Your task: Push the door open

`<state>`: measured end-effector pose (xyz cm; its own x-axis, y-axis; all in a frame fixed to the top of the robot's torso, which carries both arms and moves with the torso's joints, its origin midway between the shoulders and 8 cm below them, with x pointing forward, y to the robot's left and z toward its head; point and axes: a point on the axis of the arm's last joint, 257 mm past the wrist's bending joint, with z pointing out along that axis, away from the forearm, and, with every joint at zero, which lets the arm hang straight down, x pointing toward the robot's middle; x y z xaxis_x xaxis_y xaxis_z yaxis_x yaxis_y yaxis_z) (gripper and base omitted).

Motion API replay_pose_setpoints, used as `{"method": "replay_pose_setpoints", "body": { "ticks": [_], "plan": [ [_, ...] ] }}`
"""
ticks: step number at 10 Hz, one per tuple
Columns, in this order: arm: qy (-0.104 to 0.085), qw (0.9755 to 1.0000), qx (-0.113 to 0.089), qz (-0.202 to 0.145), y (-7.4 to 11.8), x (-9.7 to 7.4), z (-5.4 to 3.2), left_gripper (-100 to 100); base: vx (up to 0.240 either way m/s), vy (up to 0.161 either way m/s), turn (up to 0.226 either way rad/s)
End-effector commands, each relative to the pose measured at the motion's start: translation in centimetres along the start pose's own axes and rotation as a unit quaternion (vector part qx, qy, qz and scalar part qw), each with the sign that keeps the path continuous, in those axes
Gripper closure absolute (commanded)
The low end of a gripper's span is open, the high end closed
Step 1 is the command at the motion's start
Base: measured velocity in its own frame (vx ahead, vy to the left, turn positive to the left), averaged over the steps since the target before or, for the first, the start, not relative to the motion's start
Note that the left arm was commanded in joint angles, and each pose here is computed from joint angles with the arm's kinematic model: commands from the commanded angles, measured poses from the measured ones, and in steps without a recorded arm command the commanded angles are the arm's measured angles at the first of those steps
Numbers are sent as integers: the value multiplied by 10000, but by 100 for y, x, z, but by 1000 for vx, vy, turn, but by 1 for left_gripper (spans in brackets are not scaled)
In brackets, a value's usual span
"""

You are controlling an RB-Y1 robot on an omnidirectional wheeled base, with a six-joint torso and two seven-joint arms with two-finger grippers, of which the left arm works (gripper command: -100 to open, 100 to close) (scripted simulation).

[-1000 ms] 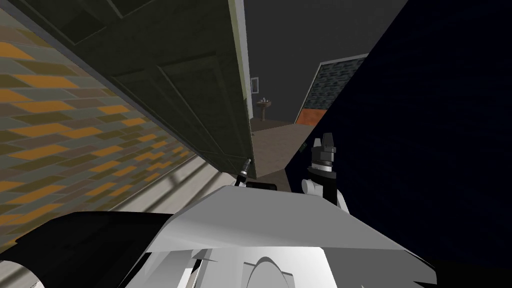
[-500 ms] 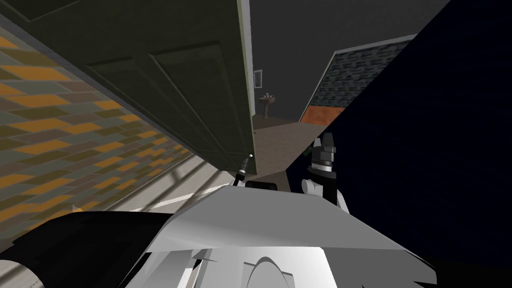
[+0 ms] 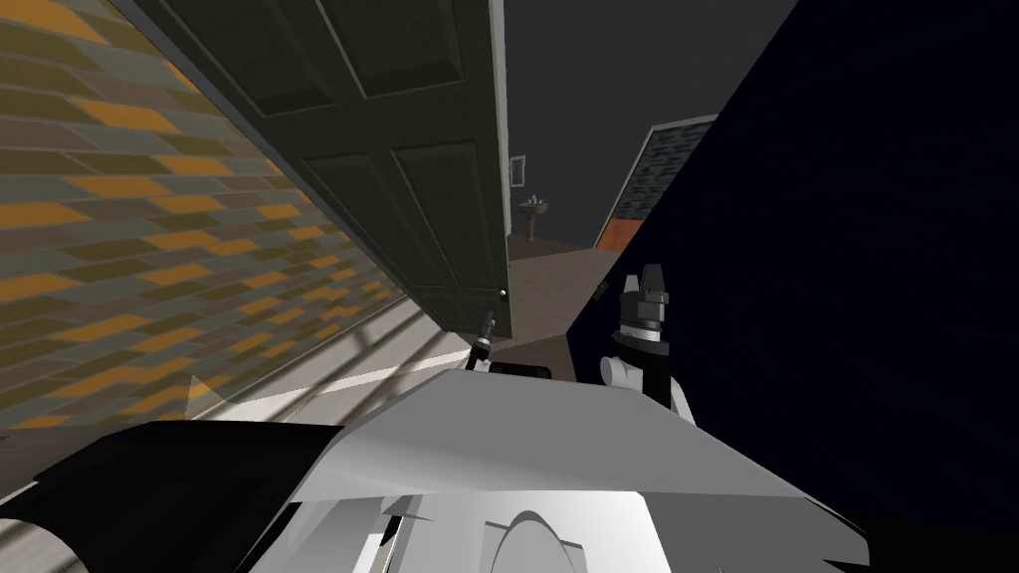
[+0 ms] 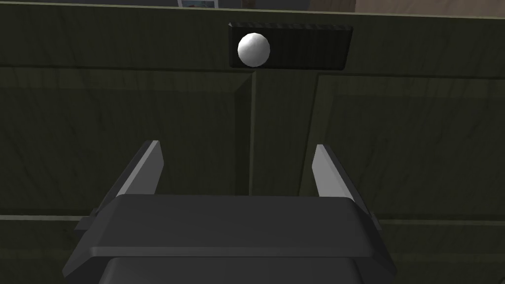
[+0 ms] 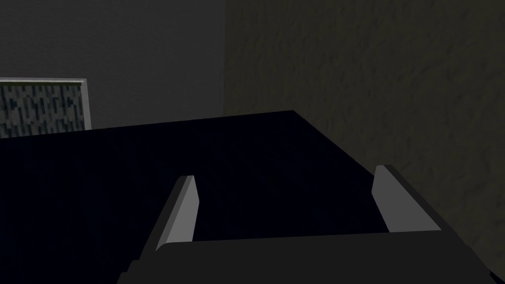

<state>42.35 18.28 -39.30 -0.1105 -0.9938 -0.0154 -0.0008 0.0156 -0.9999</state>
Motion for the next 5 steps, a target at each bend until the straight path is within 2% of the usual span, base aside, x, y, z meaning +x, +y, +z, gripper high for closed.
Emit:
{"method": "replay_pose_setpoints", "body": {
  "ticks": [1, 5],
  "plan": [
    [-13, 10000, 7, 27, 1, -31, -3, -100, 88, -3, -26],
    [-53, 10000, 34, 65, 0, -88, -6, -100, 199, -27, -21]
  ]
}}
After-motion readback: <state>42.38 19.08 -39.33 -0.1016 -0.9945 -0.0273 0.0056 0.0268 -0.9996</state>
